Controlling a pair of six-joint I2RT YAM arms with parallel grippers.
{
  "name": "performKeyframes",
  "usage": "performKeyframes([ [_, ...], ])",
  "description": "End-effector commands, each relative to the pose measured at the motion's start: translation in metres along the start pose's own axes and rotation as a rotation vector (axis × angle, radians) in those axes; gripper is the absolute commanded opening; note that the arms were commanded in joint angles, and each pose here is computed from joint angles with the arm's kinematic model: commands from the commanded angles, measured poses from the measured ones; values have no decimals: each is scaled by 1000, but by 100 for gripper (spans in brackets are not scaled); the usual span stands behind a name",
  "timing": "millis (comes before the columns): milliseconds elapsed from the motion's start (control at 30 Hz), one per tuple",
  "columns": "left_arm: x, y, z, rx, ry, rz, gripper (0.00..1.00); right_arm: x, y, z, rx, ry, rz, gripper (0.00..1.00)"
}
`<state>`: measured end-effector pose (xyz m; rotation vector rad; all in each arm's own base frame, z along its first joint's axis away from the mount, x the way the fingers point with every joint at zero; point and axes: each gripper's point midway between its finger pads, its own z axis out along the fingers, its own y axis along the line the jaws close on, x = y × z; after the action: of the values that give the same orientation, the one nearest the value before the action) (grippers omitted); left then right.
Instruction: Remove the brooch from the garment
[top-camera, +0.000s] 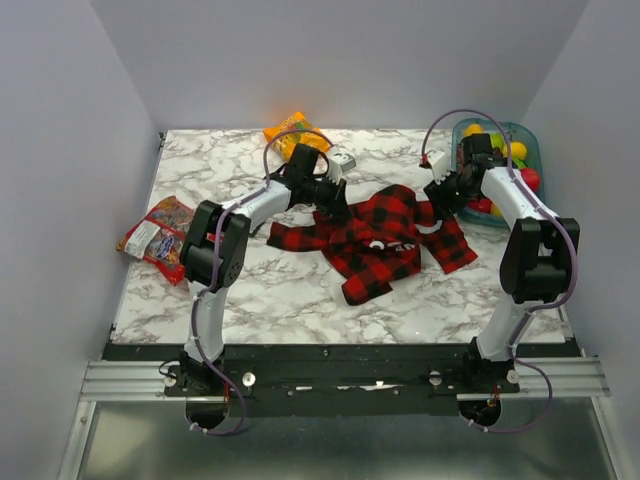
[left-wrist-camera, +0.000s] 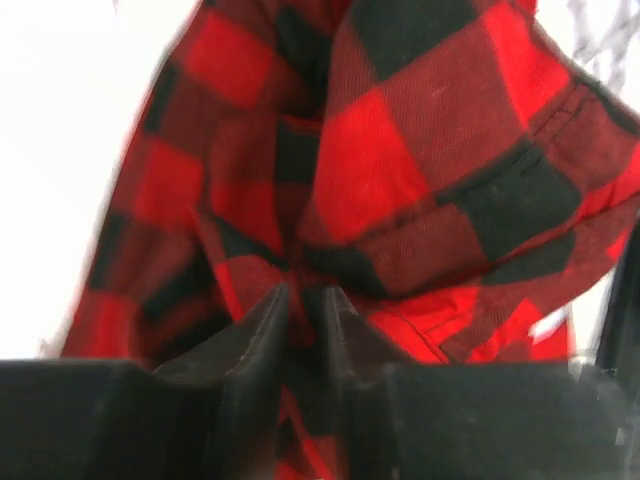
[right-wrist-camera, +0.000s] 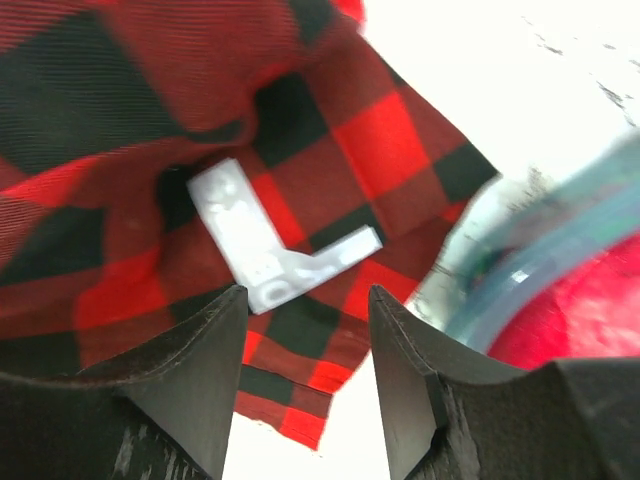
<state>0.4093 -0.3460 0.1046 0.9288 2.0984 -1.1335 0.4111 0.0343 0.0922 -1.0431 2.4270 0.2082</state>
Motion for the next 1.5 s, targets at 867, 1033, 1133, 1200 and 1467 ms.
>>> performKeyframes([
  [867, 34, 85, -269, -505, 489, 676, 65, -8, 8, -24, -54, -133, 6, 57],
  [1033, 58, 99, -258, -369, 618, 785, 64, -12, 9, -27, -54, -147, 10, 57],
  [1133, 59, 117, -252, -376, 642, 825, 63, -9, 10, -28, -49, -141, 12, 57],
  [1200, 52, 128, -251, -397, 647, 855, 62, -8, 11, -29, -49, -139, 11, 57],
  [1467, 46, 153, -238, -377, 663, 894, 50, -4, 13, -28, -53, -126, 19, 57],
])
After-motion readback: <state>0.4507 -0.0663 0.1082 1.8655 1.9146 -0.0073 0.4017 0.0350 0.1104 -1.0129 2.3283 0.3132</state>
